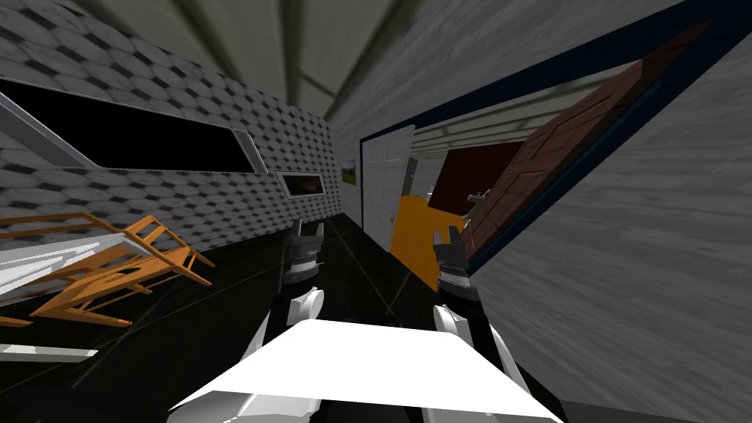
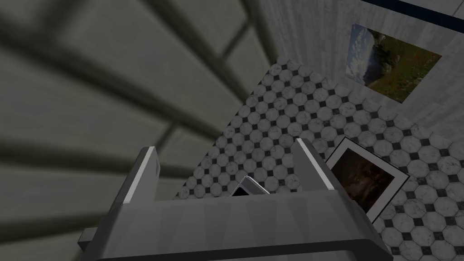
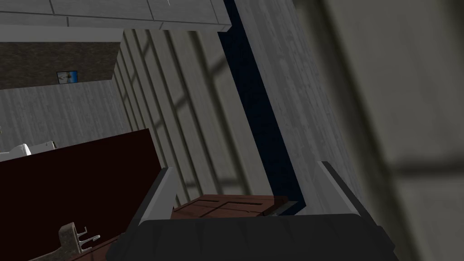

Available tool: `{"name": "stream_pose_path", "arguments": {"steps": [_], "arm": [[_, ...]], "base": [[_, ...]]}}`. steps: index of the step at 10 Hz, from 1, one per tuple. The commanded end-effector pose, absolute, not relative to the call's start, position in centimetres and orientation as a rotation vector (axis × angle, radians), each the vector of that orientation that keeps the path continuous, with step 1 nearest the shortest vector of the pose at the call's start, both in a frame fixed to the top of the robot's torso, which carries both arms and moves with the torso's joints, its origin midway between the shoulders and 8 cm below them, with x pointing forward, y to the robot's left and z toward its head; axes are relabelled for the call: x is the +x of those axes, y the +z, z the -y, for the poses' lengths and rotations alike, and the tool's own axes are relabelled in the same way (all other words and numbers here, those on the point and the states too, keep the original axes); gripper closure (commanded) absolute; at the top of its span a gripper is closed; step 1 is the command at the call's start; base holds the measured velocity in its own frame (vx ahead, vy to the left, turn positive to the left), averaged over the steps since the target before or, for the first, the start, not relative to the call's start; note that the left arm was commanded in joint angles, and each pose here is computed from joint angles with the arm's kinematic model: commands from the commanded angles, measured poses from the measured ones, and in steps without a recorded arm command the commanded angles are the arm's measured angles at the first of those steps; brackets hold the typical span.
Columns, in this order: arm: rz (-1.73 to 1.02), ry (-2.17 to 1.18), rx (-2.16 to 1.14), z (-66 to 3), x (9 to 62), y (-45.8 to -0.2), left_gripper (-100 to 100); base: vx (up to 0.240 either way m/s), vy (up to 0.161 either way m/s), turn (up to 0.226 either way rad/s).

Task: Push the door open

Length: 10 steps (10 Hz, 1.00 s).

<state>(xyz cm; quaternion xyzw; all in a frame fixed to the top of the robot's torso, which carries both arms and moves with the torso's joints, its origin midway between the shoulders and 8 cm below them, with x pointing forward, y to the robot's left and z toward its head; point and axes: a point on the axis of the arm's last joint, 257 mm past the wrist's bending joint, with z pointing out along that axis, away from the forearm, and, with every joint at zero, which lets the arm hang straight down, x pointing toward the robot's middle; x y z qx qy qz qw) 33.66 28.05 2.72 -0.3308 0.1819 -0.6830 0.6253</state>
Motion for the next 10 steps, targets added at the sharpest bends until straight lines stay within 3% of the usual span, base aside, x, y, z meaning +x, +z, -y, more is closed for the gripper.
{"name": "stream_pose_path", "arguments": {"steps": [1,10], "arm": [[-0.445,-1.566,-0.762,-27.7,34.4,1.8,-100],[-0.576,-1.551,-0.785,-26.3,38.0,-3.3,-100]], "base": [[0.144,-0.057,-0.033],[0.080,0.003,-0.058]]}}
